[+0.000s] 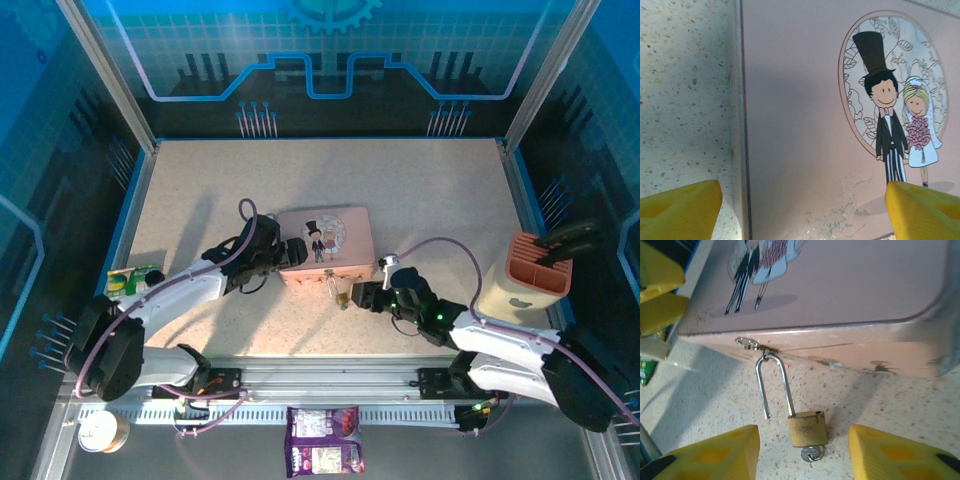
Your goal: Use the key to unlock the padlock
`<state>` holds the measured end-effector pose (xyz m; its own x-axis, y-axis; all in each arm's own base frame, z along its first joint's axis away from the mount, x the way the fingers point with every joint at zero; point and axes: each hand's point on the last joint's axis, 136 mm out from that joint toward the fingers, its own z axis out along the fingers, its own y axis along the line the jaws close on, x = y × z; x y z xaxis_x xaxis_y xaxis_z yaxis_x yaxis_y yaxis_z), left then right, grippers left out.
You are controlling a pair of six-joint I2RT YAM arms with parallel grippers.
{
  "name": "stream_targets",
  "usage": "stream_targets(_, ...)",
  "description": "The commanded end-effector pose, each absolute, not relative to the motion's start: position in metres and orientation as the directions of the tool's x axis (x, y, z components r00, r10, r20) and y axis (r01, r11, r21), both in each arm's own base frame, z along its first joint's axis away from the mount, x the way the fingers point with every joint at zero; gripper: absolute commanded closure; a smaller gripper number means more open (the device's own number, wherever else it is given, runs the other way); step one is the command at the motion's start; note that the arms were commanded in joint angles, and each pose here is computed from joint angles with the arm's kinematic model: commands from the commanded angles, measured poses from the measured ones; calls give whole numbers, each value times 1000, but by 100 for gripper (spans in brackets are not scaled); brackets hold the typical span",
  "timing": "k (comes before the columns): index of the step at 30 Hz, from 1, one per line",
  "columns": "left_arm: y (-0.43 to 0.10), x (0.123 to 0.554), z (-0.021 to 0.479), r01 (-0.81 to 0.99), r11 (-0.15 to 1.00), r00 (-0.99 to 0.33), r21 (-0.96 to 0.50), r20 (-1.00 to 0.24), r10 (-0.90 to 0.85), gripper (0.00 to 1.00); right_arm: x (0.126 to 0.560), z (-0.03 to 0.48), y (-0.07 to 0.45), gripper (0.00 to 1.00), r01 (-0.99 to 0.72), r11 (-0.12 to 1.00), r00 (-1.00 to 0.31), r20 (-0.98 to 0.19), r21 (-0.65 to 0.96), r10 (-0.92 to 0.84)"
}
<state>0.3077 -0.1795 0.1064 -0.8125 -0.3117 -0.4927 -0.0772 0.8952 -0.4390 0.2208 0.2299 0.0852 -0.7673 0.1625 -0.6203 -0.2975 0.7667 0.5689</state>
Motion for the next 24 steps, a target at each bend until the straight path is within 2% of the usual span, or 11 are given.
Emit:
stream_targets(1, -185, 316, 108, -58, 896, -819, -441, -492, -295, 14, 220, 94, 255, 48, -379, 707, -790, -607, 597, 88)
stream_targets(8, -177, 311, 83, -114, 907, -837, -405, -453, -307, 14, 241, 73, 263, 43, -350, 727, -821, -567, 590, 65)
stream_targets(14, -170, 296, 59, -170, 900, -848, -401, -406, -341, 17, 267, 74, 269, 48, -375, 705, -823, -567, 601, 45)
stream_targets(19, -171, 283, 45, -217, 881, -843, -420, -374, -386, 19, 293, 76, 270, 47, -361, 694, -832, -552, 622, 62)
stream_targets(24, -175, 271, 45, -244, 876, -828, -416, -382, -411, 20, 298, 79, 278, 49, -379, 670, -830, -555, 639, 60)
